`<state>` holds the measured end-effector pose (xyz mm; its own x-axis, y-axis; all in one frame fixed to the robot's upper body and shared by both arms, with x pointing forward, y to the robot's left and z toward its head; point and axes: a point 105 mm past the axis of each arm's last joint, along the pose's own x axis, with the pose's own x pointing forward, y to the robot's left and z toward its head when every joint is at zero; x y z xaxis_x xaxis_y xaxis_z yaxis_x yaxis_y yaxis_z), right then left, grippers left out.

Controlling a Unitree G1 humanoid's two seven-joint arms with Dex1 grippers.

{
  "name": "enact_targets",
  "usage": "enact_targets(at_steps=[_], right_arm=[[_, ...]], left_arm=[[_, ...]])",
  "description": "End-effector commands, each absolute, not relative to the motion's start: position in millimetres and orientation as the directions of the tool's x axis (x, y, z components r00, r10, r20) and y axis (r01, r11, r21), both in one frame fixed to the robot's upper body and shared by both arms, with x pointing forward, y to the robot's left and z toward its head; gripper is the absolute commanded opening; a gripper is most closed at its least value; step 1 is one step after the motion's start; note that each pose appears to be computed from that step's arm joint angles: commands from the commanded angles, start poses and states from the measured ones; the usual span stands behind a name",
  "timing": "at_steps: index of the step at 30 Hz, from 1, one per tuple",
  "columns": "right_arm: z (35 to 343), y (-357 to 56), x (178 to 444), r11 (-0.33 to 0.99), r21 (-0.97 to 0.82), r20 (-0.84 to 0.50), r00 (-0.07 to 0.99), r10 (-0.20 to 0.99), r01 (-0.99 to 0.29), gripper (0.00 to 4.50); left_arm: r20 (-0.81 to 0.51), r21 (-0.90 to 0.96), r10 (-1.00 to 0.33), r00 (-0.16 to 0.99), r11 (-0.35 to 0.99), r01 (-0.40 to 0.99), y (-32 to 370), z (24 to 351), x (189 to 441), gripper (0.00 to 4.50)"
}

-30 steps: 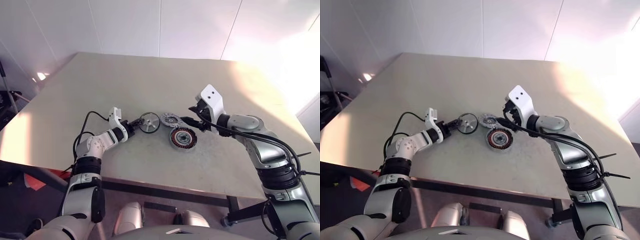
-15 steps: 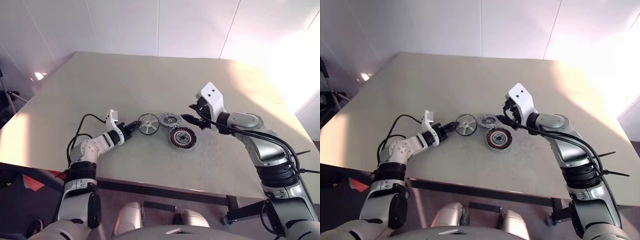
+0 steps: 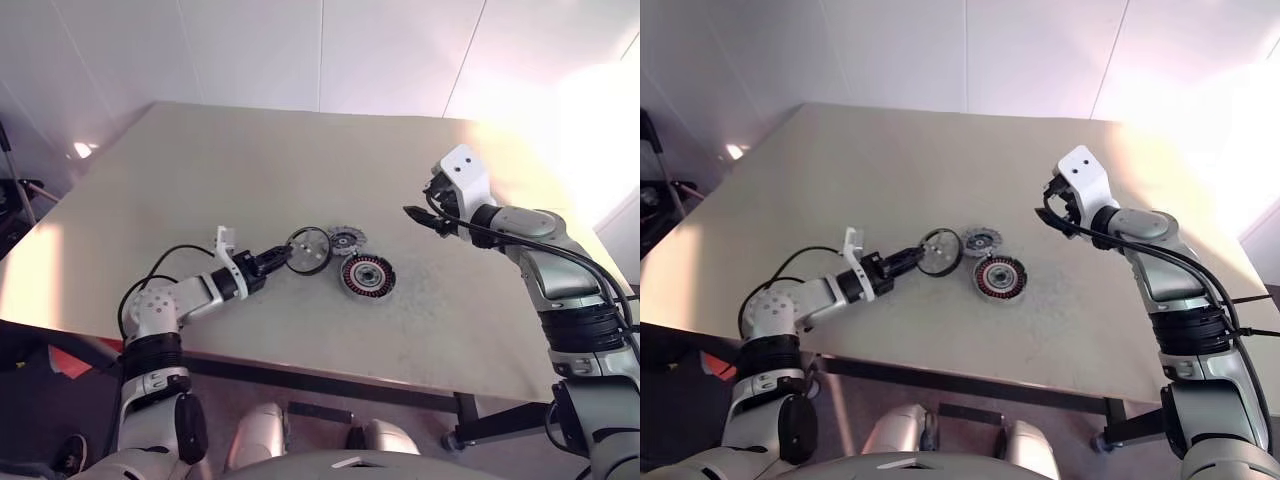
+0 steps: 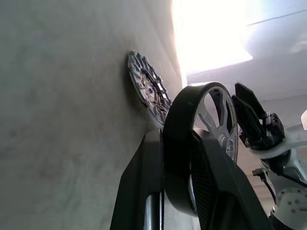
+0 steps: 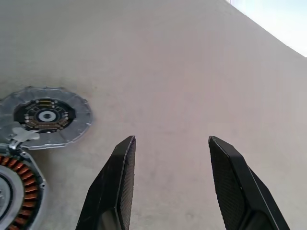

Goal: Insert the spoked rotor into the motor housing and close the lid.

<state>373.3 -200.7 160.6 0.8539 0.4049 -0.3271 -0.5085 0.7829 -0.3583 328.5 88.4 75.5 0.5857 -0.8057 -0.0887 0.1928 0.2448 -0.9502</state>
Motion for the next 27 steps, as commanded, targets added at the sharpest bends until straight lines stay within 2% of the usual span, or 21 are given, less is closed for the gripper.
enact_targets(at_steps=[1,4,11,27], right_arm=[[184,-213,378,0.801,-0.413,-0.251,0.9,0.357,-0.433,2.69],[184,-215,375,0.807,-0.413,-0.244,0.905,0.349,-0.423,2.69],[190,-225,368,0.841,-0.403,-0.204,0.932,0.3,-0.359,2.69],[193,-226,363,0.852,-0.396,-0.183,0.938,0.293,-0.343,2.69]], left_arm=[[-0.049,-0.945,-0.844,0.534,0.212,0.249,68,96,334,0.44],[-0.065,-0.945,-0.872,0.485,0.211,0.252,50,96,336,0.44],[-0.115,-0.938,-0.908,0.402,0.233,0.258,37,89,332,0.44],[-0.167,-0.94,-0.928,0.334,0.253,0.231,22,76,328,0.44]])
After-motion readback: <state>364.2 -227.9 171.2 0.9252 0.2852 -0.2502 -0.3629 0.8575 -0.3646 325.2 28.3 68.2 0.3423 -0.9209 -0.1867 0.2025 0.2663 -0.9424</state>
